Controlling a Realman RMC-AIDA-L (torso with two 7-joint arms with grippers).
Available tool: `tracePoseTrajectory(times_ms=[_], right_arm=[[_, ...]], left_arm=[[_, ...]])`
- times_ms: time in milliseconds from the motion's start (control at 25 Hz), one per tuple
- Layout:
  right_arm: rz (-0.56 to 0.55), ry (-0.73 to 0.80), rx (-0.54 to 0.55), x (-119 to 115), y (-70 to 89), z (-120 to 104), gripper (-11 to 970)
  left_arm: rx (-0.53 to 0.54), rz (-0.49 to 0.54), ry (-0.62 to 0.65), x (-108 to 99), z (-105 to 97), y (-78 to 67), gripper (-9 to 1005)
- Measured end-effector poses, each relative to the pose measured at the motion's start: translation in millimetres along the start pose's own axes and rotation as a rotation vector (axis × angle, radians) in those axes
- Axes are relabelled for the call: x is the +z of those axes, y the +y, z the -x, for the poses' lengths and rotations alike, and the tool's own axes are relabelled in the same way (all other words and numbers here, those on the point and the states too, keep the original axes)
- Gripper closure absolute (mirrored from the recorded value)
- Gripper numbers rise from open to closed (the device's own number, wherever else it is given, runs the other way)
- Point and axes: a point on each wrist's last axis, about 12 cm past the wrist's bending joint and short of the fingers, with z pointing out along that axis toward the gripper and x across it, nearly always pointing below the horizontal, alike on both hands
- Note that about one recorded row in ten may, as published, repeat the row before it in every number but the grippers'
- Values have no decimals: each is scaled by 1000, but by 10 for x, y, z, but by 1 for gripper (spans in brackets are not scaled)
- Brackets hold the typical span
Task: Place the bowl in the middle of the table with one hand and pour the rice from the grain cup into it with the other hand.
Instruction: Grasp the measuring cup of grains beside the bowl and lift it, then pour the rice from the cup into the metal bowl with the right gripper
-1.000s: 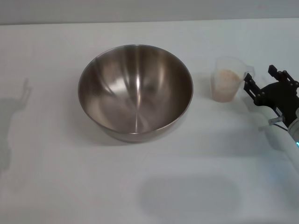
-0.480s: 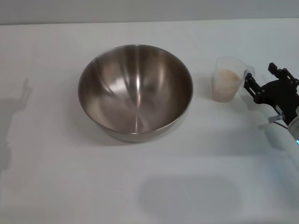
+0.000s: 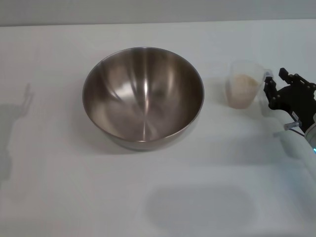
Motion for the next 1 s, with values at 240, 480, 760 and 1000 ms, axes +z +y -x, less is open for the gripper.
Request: tracePoseTrajectory(times_ms=[240,480,760,1000], right_arm=[[-12,-5,0,1,-7,5,635],[-20,-32,-44,-31,9,18,796],[-49,-152,-26,-201,3,80,936],[-68,-389,-33,-384,-17,299,941]], left_arm=[[0,-2,0,2,0,-5,194],[0,-3,12,1,-13,-6,194],[1,-5,17,2,-20,-8,194],[1,-3,21,-11,-26,-2,194]])
